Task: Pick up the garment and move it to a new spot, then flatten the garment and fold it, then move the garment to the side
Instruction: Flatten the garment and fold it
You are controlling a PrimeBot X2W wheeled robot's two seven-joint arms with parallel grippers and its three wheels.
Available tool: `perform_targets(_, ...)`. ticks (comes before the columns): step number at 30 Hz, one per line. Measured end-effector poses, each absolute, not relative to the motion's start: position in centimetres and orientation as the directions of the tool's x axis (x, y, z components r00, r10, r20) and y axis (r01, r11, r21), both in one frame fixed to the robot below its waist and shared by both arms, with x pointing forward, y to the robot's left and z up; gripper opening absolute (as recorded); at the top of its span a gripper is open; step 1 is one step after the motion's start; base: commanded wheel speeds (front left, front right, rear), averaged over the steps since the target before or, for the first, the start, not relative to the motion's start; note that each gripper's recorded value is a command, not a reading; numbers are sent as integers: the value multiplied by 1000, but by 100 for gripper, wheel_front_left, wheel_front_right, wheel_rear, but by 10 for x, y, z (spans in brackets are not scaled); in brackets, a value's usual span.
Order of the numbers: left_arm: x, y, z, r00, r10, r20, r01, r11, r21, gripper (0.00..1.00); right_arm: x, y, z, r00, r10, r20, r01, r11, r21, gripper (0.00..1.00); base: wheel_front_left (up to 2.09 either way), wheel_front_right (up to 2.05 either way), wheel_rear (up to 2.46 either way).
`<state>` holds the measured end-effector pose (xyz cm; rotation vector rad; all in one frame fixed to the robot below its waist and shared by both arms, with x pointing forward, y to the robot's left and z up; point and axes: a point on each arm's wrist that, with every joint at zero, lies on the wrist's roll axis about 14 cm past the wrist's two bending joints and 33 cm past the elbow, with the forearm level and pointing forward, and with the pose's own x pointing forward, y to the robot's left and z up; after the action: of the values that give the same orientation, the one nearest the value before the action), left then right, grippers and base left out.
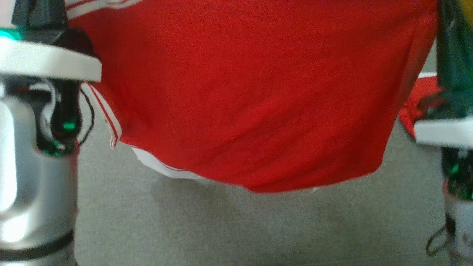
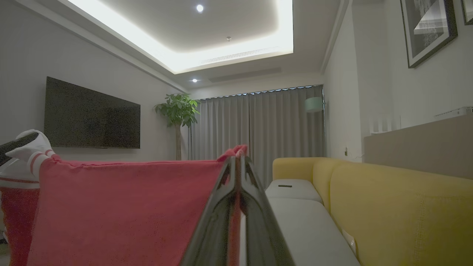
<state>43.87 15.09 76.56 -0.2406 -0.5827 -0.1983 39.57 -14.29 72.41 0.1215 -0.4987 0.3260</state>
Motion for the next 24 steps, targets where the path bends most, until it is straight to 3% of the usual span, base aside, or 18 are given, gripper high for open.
perform_targets(7, 522, 145, 753, 859, -170, 482, 274, 949, -154, 0, 493, -145, 727, 856, 309, 415, -322, 946, -41, 0, 0, 0, 0)
perform_targets(14, 615, 164, 747, 877, -109, 469, 189, 973, -128, 0, 599, -154, 725, 871, 287, 398, -250, 958, -143, 0, 0, 0, 0)
perform_targets(20, 648, 169, 745, 858, -79, 508, 168, 977, -132, 0, 641, -165, 731, 854, 242, 461, -186, 969, -163, 0, 0, 0, 0)
perform_targets(24, 652, 175, 725, 879, -62, 473, 151, 977, -153, 0, 655, -153, 702, 881, 256, 398, -213, 965, -150, 0, 0, 0, 0)
